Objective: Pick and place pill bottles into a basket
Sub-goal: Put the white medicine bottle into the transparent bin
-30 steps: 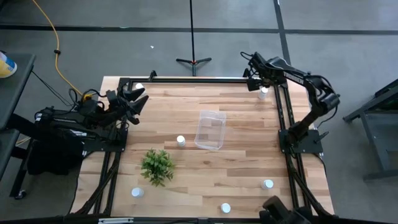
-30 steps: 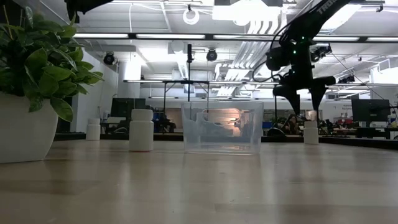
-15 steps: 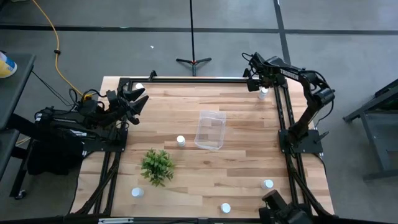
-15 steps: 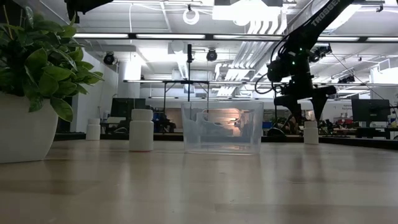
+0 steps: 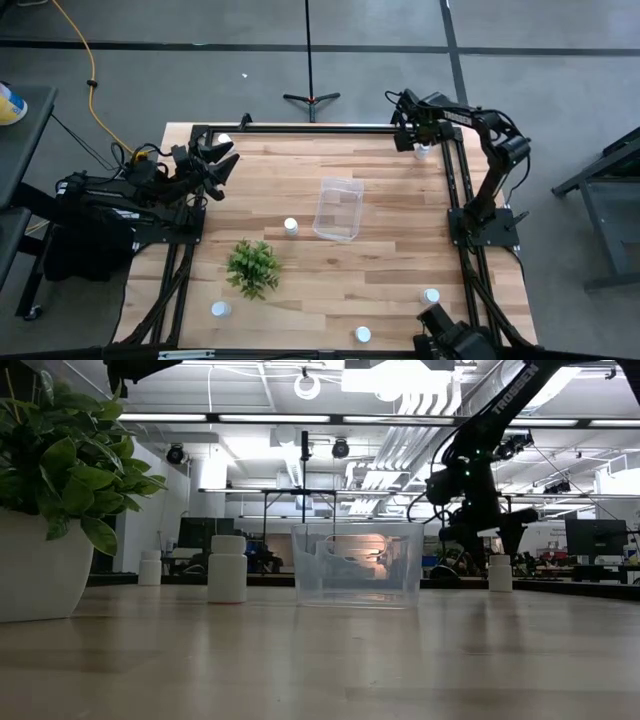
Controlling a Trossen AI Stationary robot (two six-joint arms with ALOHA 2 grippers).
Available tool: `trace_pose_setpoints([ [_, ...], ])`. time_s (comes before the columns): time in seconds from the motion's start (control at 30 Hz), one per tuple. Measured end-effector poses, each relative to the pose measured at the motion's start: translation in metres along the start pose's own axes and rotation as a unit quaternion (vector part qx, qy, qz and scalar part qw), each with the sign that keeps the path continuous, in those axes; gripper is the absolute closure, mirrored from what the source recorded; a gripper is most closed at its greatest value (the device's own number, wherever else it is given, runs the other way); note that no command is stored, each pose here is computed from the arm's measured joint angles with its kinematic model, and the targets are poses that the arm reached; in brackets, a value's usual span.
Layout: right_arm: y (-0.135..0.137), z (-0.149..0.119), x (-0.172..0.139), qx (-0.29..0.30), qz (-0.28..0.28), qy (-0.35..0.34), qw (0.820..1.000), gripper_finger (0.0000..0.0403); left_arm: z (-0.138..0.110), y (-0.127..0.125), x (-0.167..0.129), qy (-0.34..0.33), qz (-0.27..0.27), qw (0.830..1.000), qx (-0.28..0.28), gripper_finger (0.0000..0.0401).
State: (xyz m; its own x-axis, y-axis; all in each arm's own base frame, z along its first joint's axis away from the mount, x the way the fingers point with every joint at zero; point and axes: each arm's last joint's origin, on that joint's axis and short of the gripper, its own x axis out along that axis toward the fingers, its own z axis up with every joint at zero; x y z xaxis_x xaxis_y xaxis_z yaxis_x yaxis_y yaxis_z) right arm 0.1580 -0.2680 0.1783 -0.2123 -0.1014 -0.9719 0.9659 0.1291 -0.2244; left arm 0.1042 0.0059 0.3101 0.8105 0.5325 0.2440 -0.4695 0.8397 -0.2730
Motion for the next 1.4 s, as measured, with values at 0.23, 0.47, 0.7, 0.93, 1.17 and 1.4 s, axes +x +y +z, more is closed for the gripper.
trace_pose_setpoints([
  [0.23,-0.0013,-0.0009,-0.0001,-0.014,-0.015,0.001,1.0,0.0104,0.0,0.0,0.0,0.0,0.0,1.0,0.0,0.0153],
  [0.47,-0.0035,-0.0015,0.0002,-0.014,-0.021,0.007,1.0,0.0104,0.0,0.0,0.0,0.0,0.0,1.0,0.0,0.0153],
  [0.7,-0.0023,-0.0009,0.0002,-0.013,-0.007,0.007,1.0,0.0104,0.0,0.0,0.0,0.0,0.0,1.0,0.0,0.0153],
  [0.93,-0.0023,-0.0008,0.0002,-0.016,-0.007,0.007,1.0,0.0105,0.0,0.0,0.0,0.0,0.0,1.0,0.0,0.0153],
  [1.17,-0.0022,-0.0009,0.0001,-0.016,-0.007,0.007,1.0,0.0113,0.0,0.0,0.0,0.0,0.0,1.0,0.0,0.0153],
  [1.4,-0.0022,-0.0008,0.0001,-0.016,-0.007,0.007,1.0,0.0149,0.0,0.0,0.0,0.0,0.0,1.0,0.0,0.0153],
])
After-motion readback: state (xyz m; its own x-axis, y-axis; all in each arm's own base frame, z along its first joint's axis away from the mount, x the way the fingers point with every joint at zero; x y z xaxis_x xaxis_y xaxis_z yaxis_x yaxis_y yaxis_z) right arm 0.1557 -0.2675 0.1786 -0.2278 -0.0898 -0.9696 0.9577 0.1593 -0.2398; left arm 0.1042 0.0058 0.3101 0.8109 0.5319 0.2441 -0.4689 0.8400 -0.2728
